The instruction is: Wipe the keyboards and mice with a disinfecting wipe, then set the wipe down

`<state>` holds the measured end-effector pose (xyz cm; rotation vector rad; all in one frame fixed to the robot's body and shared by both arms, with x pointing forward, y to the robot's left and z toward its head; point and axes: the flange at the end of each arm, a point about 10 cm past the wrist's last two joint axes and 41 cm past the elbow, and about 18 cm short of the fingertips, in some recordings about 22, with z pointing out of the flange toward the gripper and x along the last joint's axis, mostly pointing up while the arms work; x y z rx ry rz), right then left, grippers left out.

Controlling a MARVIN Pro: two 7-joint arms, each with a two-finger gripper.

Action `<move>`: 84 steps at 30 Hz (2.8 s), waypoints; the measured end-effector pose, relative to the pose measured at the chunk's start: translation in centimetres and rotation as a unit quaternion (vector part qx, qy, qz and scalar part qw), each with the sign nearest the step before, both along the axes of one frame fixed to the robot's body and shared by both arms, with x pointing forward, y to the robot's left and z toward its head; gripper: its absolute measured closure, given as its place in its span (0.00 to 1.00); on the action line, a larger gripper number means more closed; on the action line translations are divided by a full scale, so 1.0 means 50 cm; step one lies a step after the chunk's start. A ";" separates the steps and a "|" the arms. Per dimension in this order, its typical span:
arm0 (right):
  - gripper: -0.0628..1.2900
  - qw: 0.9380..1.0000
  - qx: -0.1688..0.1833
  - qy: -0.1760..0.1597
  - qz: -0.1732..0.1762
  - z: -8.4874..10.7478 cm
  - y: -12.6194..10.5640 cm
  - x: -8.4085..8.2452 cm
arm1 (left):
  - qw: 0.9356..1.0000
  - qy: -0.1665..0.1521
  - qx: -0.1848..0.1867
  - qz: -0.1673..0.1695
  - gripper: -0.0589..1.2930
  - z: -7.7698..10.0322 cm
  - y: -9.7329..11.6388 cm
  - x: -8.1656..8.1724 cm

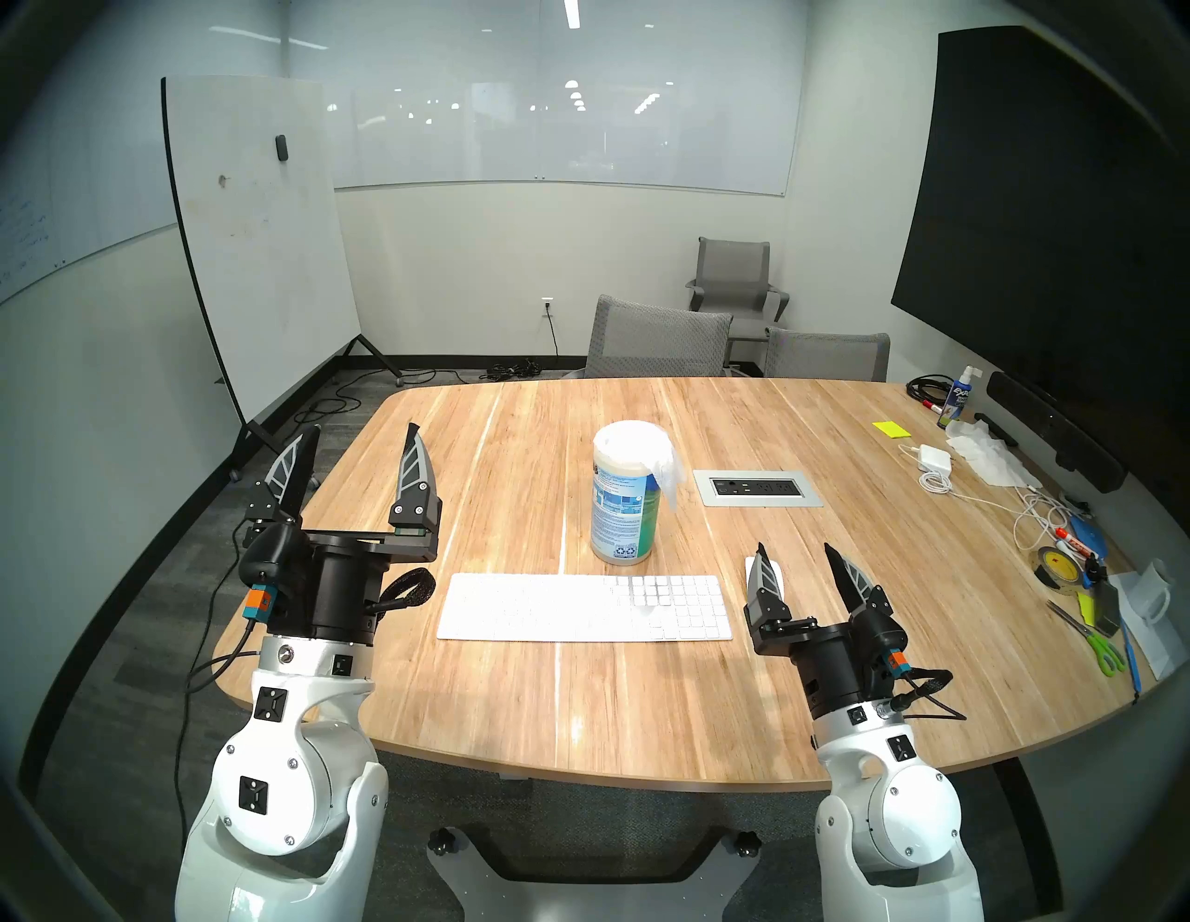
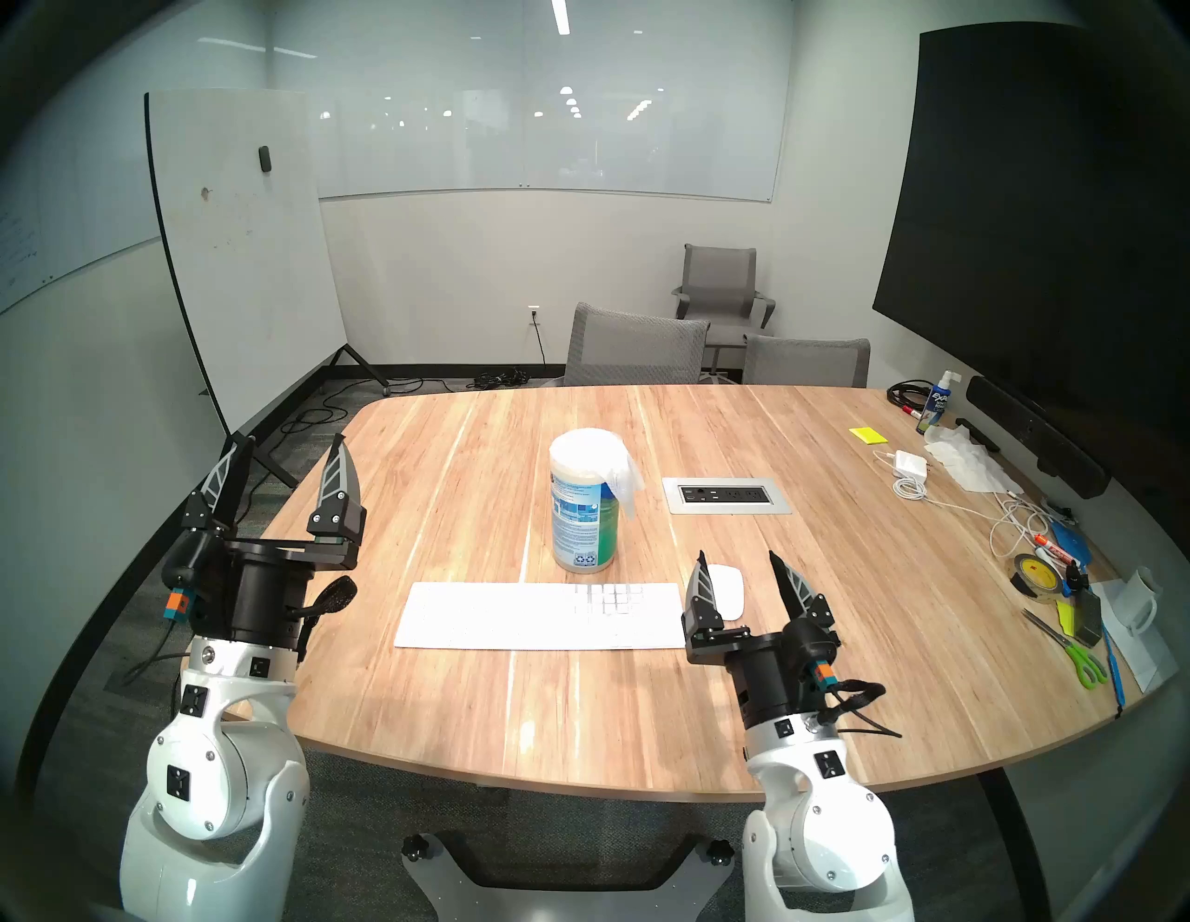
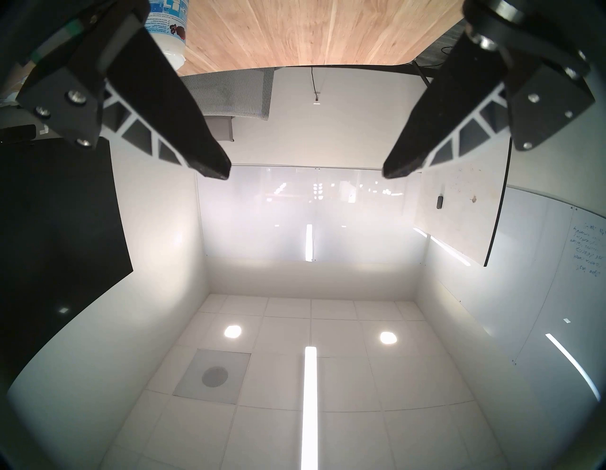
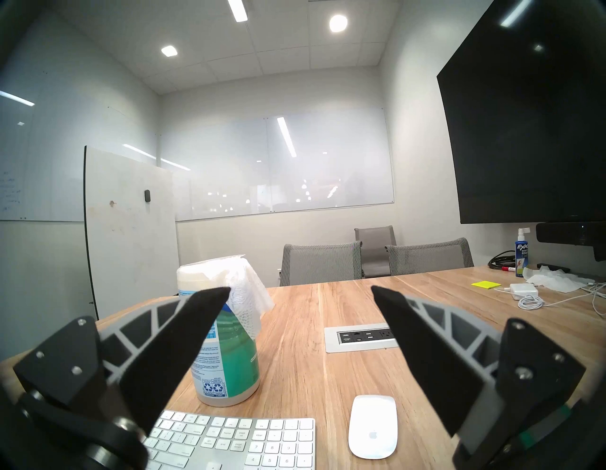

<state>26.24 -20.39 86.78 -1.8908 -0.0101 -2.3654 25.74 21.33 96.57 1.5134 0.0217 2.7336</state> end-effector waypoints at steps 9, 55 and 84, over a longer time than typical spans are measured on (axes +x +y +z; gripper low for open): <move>0.04 1.000 0.000 0.000 0.000 0.000 0.000 0.000 | 1.000 0.001 -0.008 -0.004 0.02 -0.002 0.001 0.001; 0.04 1.000 0.000 0.001 0.000 -0.001 0.000 0.000 | 0.999 -0.017 -0.038 0.000 0.02 -0.022 -0.006 0.003; 0.04 1.000 0.000 0.001 0.000 -0.001 0.000 0.000 | 0.997 -0.069 -0.031 0.018 0.02 -0.058 -0.017 0.007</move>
